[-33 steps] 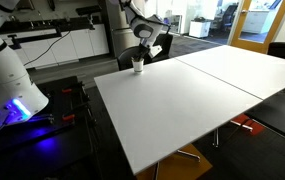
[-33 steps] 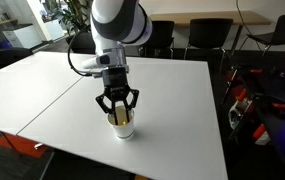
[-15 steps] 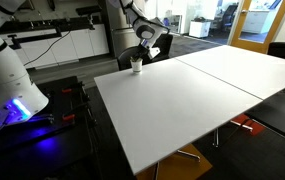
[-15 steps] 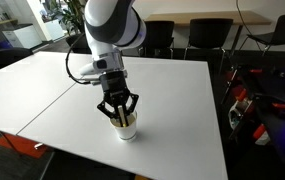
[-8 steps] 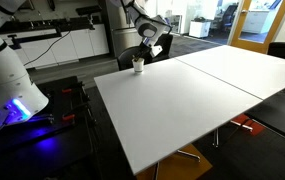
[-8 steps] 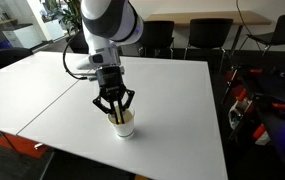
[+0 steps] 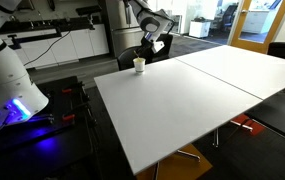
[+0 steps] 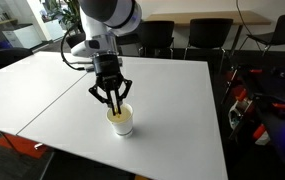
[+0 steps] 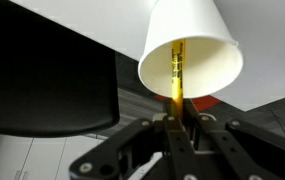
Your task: Remove the yellow pen from the white cup
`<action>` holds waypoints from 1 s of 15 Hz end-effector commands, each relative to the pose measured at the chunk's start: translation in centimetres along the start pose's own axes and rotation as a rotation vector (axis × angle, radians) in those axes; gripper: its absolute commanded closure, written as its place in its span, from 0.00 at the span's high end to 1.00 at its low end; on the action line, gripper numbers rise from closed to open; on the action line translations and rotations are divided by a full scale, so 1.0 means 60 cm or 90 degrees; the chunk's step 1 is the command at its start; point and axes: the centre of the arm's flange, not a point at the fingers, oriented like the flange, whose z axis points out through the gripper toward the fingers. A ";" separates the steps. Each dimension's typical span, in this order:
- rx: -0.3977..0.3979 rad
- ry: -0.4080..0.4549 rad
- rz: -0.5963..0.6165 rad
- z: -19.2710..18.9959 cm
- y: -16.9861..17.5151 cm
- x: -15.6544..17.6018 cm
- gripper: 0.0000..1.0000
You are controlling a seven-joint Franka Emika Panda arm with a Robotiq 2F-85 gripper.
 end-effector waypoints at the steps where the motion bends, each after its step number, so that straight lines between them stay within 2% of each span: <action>1: 0.000 0.031 -0.020 -0.042 -0.019 0.044 0.03; 6: -0.018 0.025 -0.028 -0.078 -0.041 0.101 0.03; 11: -0.043 -0.009 -0.028 -0.118 -0.066 0.161 0.03; 15: -0.108 -0.060 -0.005 -0.155 -0.084 0.196 0.03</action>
